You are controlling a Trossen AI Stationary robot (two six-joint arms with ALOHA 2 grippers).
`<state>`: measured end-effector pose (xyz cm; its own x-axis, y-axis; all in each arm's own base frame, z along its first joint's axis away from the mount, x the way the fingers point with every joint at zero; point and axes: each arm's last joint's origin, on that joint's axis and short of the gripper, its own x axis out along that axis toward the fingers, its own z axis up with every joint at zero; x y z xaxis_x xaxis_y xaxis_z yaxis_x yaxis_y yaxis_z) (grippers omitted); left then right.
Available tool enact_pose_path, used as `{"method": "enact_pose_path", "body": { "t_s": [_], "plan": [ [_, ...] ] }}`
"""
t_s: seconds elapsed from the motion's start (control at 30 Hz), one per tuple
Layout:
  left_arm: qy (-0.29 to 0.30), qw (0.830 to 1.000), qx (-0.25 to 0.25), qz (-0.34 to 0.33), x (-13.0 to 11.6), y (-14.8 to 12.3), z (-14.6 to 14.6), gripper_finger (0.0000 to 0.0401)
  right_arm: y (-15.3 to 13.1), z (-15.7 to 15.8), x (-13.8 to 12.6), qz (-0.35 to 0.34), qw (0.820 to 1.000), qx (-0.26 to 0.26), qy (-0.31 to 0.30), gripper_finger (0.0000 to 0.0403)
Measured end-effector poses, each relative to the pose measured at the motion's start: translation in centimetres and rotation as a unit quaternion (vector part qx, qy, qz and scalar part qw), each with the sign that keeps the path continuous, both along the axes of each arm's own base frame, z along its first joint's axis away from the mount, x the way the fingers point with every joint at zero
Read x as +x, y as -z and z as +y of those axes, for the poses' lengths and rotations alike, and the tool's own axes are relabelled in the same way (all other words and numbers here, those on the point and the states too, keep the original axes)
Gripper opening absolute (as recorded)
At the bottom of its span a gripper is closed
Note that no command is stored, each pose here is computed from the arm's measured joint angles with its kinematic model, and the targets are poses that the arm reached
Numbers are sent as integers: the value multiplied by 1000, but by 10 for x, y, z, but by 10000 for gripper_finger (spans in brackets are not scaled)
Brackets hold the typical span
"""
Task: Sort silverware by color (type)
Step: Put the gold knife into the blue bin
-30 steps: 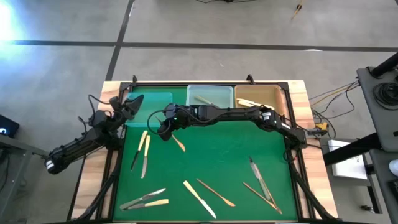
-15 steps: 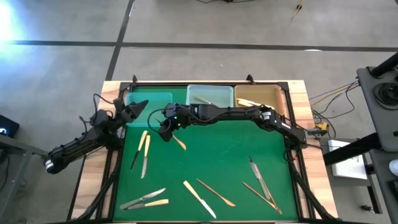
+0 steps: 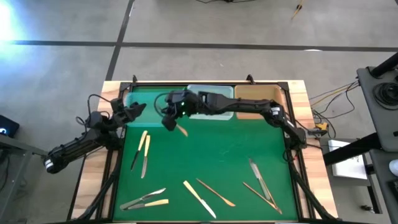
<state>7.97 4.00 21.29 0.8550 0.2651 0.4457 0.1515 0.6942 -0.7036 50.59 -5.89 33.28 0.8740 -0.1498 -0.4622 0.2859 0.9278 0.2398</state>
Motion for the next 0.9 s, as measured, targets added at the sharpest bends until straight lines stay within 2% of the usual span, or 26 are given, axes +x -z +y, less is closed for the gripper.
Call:
{"method": "enact_pose_path", "body": {
  "t_s": [0.13,0.27,0.37,0.5,0.63,0.77,0.9],
  "plan": [
    [13,1000,16,-23,-2,-5,-2,98,-18,-15,-13,-9,1000,-7,12,10],
    [14,1000,13,-19,0,-4,-1,137,-31,-28,-24,-11,1000,-10,24,10],
    [19,1000,11,17,5,1,1,170,-42,-35,-30,-31,999,-11,20,10],
    [35,997,-6,72,13,11,5,202,-57,-35,-28,-95,995,-23,-7,10],
    [49,995,-6,85,18,13,7,208,-58,-35,-23,-126,991,-33,-23,11],
    [37,995,20,89,21,12,9,199,-49,-37,-14,-133,990,-34,-33,11],
    [11,995,21,95,24,13,12,187,-41,-38,-6,-150,988,-21,-42,11]
  ]
}}
